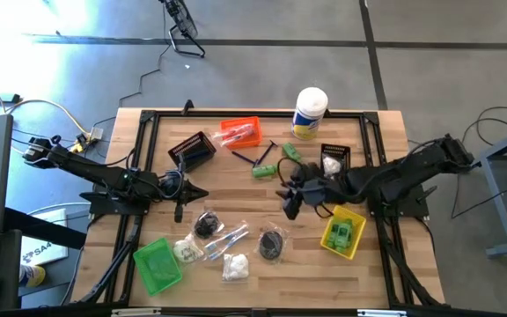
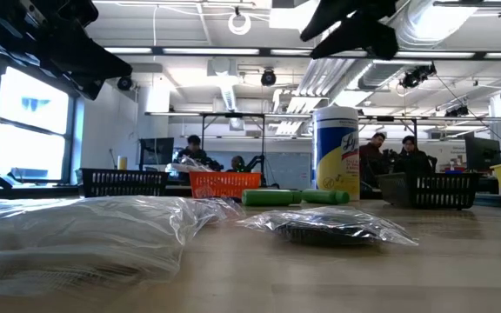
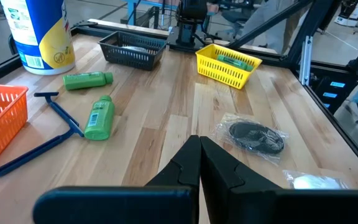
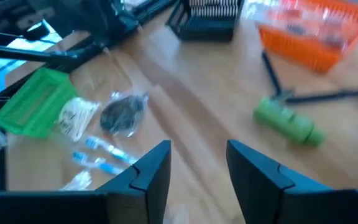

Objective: Pick & Place Travel size toiletries
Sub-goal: Put the black hairbrush into the green bin

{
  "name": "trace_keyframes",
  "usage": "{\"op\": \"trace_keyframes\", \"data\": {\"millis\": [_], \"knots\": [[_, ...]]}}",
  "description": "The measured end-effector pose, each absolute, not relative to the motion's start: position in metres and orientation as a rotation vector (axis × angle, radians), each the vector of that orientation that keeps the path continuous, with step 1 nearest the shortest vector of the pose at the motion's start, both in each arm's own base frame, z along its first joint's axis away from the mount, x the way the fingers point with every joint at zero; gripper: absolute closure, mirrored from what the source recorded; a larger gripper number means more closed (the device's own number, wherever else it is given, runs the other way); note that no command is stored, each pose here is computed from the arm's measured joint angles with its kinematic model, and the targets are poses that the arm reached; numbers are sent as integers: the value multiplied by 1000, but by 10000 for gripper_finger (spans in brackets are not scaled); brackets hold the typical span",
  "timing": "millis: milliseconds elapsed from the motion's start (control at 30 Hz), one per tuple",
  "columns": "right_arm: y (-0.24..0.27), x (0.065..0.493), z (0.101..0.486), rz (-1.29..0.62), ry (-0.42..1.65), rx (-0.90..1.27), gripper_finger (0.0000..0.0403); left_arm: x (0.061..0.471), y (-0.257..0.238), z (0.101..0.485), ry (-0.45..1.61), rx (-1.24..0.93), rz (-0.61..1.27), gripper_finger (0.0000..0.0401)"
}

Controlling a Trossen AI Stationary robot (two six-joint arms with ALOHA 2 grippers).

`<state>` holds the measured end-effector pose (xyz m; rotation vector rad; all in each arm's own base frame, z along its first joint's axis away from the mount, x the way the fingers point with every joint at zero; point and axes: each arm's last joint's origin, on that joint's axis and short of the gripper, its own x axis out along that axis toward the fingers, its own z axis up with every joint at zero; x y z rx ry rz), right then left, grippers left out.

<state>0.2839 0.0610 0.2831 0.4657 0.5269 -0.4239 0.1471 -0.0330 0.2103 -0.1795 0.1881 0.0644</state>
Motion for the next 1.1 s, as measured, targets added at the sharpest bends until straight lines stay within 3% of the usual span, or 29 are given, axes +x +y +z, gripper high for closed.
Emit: {"op": "trace_keyframes", "data": {"millis": [433, 767, 1100], "knots": [[16, 291, 284, -520, 529, 352, 255, 147, -33, 210, 189, -179, 64, 401], [-15, 292, 282, -369, 623, 273, 255, 147, -33, 210, 186, -180, 64, 401], [-46, 289, 282, -426, 643, 145, 233, 147, -32, 211, 175, -186, 89, 401]]}}
